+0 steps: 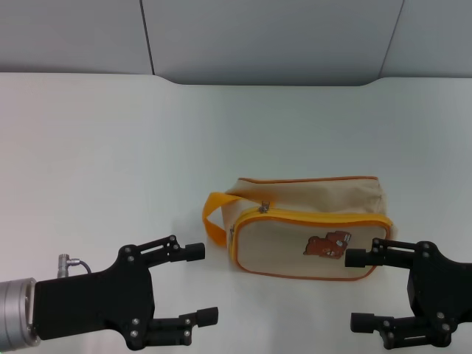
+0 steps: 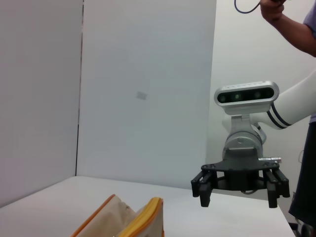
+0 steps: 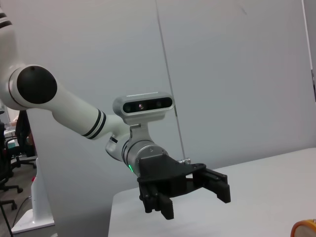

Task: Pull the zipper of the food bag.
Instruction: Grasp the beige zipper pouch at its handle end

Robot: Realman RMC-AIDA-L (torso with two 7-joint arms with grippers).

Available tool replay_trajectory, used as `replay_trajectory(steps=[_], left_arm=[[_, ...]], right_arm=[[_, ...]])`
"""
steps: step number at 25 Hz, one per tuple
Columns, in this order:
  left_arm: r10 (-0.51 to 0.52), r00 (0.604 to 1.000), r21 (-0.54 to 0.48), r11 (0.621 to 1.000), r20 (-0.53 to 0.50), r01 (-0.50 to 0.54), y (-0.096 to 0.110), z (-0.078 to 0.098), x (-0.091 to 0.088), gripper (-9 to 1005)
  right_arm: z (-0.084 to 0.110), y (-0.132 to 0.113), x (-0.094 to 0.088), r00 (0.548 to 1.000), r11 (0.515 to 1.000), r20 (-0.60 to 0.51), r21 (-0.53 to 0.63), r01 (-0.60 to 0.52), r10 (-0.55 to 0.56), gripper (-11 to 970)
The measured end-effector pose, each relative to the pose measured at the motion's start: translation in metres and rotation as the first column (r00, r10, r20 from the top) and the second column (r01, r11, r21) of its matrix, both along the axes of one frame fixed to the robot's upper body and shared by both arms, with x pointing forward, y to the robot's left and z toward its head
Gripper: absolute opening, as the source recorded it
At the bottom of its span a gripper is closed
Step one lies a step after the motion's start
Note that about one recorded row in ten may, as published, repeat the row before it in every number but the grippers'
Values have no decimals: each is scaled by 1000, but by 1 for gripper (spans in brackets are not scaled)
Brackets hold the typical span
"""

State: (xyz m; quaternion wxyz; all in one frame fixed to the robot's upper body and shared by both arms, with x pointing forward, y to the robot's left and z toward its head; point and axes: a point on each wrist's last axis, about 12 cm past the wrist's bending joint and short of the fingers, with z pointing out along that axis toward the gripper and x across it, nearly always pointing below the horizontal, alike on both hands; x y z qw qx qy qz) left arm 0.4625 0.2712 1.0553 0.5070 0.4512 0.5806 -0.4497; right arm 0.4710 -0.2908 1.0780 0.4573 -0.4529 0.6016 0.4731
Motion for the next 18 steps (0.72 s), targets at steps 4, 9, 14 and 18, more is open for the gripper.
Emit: replay_trajectory(steps=[4, 9, 14, 18], left_arm=[[11, 1000, -3, 1000, 2, -11, 1, 0, 0, 827], [21, 1000, 4, 1000, 3, -21, 0, -2, 0, 827], [69, 997, -9, 998, 17, -68, -3, -8, 0, 827], [101, 995, 14, 995, 19, -102, -4, -14, 2, 827]], right_arm=[[0, 0, 0, 1000, 1000, 1, 0, 2, -2, 800], [-1, 0, -1, 1000, 1000, 3, 3, 6, -6, 795], [0, -3, -1, 1000, 1000, 10, 11, 28, -28, 790], [1, -6, -1, 998, 998, 23, 25, 56, -57, 786]])
